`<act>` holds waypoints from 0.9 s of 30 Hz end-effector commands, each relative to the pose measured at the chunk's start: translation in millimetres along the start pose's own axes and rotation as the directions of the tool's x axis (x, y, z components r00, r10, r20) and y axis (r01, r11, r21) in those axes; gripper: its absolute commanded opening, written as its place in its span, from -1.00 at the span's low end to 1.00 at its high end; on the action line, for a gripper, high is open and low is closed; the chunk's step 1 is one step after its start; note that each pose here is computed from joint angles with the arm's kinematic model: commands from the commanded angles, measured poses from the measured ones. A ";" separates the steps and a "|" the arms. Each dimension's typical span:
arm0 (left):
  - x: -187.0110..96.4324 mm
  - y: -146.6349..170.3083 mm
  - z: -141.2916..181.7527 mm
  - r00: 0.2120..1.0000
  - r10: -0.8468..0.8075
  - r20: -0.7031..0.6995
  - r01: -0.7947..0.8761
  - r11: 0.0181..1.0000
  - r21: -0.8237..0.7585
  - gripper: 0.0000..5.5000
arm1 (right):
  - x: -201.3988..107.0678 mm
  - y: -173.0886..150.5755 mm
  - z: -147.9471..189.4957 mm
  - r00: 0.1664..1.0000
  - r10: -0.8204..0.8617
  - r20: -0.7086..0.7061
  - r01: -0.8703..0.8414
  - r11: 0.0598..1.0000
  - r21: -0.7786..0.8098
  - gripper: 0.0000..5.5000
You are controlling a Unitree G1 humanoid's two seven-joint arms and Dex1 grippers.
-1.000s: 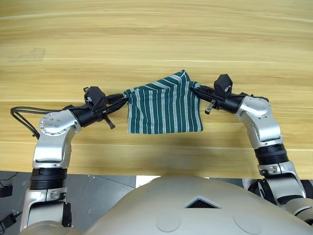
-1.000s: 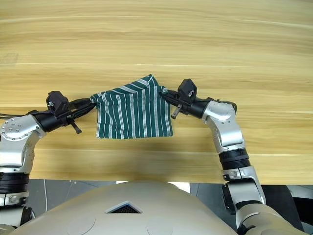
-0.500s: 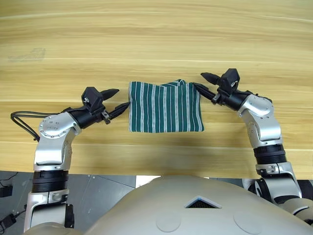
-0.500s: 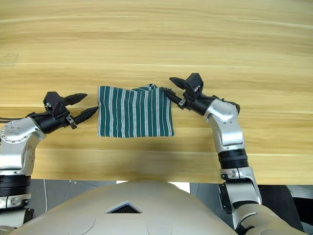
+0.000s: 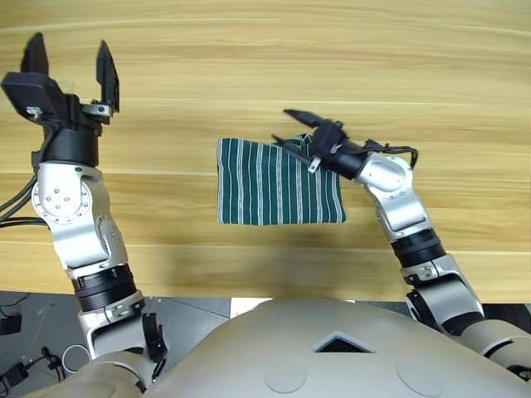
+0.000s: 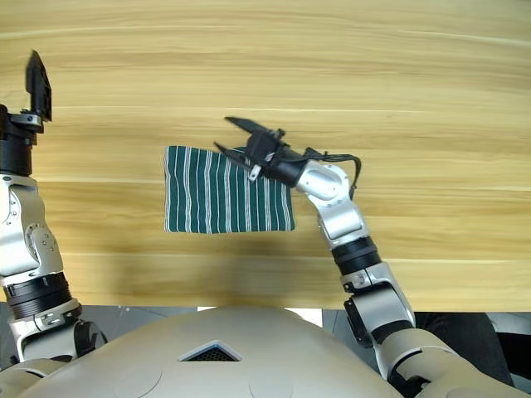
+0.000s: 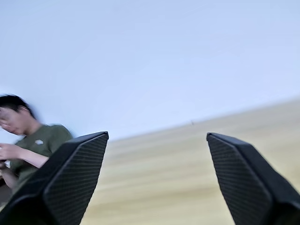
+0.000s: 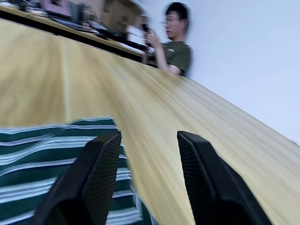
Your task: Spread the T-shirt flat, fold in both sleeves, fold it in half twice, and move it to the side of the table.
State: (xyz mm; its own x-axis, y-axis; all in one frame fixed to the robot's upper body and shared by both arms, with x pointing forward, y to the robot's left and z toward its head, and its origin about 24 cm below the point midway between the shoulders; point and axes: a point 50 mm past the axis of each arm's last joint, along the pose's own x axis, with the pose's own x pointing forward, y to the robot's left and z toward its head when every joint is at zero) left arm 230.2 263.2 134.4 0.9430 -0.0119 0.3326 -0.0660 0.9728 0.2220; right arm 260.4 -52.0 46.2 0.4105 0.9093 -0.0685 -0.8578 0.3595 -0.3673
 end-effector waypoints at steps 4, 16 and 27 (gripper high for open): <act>-5.2 -26.0 -2.8 0.999 -0.045 0.004 0.045 0.999 -0.002 0.41 | 7.2 -1.7 -52.5 0.875 0.288 -0.388 -0.353 0.930 -0.105 -0.20; -18.2 -39.5 1.4 0.994 -0.110 0.018 0.109 0.994 0.017 0.41 | -131.0 -86.8 -111.7 0.562 -0.124 -0.818 0.067 0.992 -0.104 -0.20; -34.7 -45.8 -1.0 0.993 -0.114 -0.016 0.114 0.993 -0.017 0.41 | -249.8 -76.7 -120.0 0.333 -0.517 -0.788 0.645 0.735 -0.210 -0.20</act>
State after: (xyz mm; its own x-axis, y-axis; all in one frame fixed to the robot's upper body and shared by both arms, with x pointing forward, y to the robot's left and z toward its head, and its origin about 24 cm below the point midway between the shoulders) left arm 202.9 223.3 118.4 0.9429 -0.1144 0.3128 0.0327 0.9664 0.2550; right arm 294.3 -320.7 12.3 0.8851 0.0174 -0.4651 -0.3123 0.7631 -0.5658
